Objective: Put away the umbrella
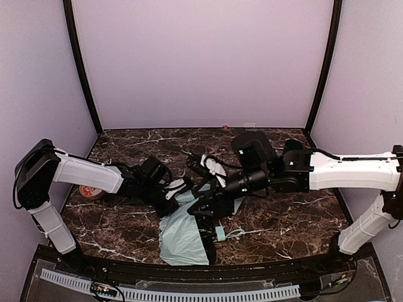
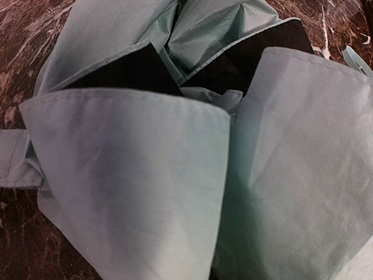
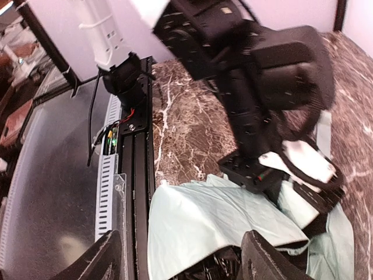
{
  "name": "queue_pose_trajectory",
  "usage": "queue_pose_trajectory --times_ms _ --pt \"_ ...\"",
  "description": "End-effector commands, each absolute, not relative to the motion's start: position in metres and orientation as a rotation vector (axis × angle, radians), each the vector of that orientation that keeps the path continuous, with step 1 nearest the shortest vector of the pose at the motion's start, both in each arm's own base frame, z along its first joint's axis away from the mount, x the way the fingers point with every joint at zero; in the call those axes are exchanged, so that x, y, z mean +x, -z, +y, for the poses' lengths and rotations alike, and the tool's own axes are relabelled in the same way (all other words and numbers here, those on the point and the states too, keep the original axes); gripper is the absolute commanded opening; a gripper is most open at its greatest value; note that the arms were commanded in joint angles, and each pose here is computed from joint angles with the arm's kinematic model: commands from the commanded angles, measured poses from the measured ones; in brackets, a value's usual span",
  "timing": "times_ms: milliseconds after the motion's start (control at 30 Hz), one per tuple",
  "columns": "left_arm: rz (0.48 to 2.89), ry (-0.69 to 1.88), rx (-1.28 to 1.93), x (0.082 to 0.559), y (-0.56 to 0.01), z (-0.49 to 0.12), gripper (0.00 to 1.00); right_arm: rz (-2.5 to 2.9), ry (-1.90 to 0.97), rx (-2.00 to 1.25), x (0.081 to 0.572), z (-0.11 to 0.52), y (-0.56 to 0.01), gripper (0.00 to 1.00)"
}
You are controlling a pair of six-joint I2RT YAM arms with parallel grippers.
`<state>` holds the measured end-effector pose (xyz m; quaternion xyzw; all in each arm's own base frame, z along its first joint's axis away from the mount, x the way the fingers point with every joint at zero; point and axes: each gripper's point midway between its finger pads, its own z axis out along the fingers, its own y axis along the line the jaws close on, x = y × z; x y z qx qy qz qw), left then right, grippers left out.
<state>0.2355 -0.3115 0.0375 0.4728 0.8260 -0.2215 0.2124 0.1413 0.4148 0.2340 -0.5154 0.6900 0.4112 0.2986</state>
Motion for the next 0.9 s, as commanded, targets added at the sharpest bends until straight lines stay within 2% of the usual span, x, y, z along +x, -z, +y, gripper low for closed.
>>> queue_pose_trajectory --times_ms 0,167,300,333,367,400,433,467,500,567,633,733,867 --pt "2.273 0.642 1.337 0.236 -0.044 -0.316 0.0 1.745 -0.884 -1.504 0.133 0.439 -0.197 0.74" --pt "2.282 0.632 1.35 0.234 -0.04 -0.313 0.0 1.768 -0.754 -1.599 0.133 0.467 -0.158 0.8" --pt "2.279 0.617 1.347 0.235 -0.039 -0.31 0.0 1.866 -0.676 -1.671 0.138 0.47 -0.122 0.76" --pt "2.279 0.622 1.347 0.234 -0.039 -0.31 0.0 1.897 -0.66 -1.676 0.14 0.469 -0.117 0.7" --pt "2.273 0.626 1.348 0.234 -0.041 -0.31 0.0 1.927 -0.673 -1.682 0.141 0.467 -0.113 0.57" --pt "2.267 0.628 1.351 0.234 -0.042 -0.31 0.0 1.957 -0.7 -1.671 0.141 0.466 -0.112 0.36" --pt "2.259 0.63 1.349 0.235 -0.045 -0.31 0.0 1.981 -0.742 -1.652 0.143 0.464 -0.113 0.22" --pt "2.247 0.633 1.345 0.236 -0.049 -0.311 0.0 1.995 -0.786 -1.635 0.143 0.463 -0.116 0.13" --pt "2.23 0.638 1.338 0.238 -0.054 -0.312 0.05 2.004 -0.829 -1.616 0.145 0.462 -0.12 0.07" --pt "2.177 0.64 1.313 0.244 -0.072 -0.314 0.35 2.007 -0.942 -1.572 0.145 0.46 -0.132 0.0" --pt "2.102 0.627 1.296 0.25 -0.093 -0.316 0.61 1.988 -1.083 -1.509 0.148 0.459 -0.15 0.0" --pt "1.966 0.586 1.273 0.258 -0.131 -0.315 0.74 1.991 -1.189 -1.443 0.154 0.453 -0.165 0.0" --pt "1.747 0.583 1.31 0.245 -0.181 -0.312 0.79 1.94 -1.223 -1.431 0.153 0.453 -0.188 0.0"
